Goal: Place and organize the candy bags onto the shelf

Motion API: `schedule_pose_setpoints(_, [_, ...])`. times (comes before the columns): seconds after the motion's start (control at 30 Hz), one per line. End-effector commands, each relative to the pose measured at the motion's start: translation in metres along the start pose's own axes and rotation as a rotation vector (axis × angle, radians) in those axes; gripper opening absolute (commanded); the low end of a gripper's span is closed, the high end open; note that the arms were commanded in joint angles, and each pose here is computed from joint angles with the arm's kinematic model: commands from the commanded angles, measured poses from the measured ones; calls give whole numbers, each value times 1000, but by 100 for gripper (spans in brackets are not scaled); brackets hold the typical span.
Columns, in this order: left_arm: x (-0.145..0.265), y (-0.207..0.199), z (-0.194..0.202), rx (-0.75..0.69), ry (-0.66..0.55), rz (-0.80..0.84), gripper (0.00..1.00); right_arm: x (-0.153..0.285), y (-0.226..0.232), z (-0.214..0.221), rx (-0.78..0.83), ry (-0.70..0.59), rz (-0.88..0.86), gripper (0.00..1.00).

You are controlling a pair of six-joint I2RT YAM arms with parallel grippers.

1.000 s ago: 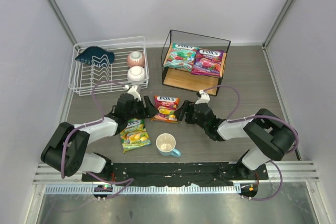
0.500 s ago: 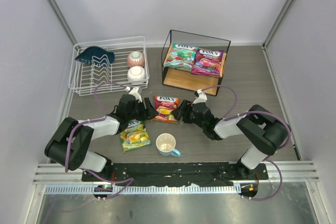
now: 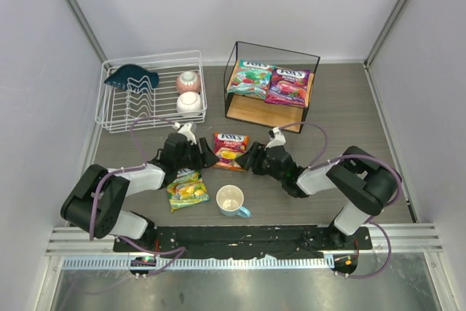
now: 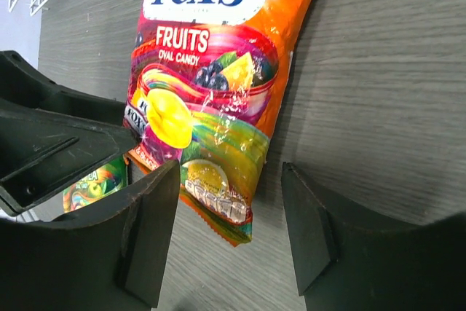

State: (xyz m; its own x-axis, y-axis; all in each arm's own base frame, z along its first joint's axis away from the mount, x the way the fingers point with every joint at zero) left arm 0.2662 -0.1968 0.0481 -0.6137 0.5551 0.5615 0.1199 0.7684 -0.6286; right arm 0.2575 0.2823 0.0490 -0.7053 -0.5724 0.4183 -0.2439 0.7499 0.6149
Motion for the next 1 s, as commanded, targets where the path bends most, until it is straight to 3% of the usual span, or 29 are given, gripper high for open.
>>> schedule_pose_setpoints(0.0, [4,-11,-6,-17,-35,53,59,6,14,-7,-41,-59,-42,63])
schedule_pose_setpoints(0.5, [14,-10,-1,-6,-52,67,59,16,9,13,-71,-88,29,62])
schedule_pose_setpoints(0.97, [25,-12,0,22,-204,88,58,23,-3,30,-172,-177,110,62])
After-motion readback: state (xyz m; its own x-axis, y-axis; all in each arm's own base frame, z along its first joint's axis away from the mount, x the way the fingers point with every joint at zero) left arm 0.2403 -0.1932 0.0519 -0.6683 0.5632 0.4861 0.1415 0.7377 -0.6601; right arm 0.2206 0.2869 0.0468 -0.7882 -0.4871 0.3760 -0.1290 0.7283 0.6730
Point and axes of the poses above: each gripper's point midway between its finger pads, its own x axis back along the fingers, its own y axis along the line the jaws close on, z = x × y, the point moved 2 cm from there along x, back along the fingers, and after that the axes turned 6 degrees about x, right-handed, at the moved point
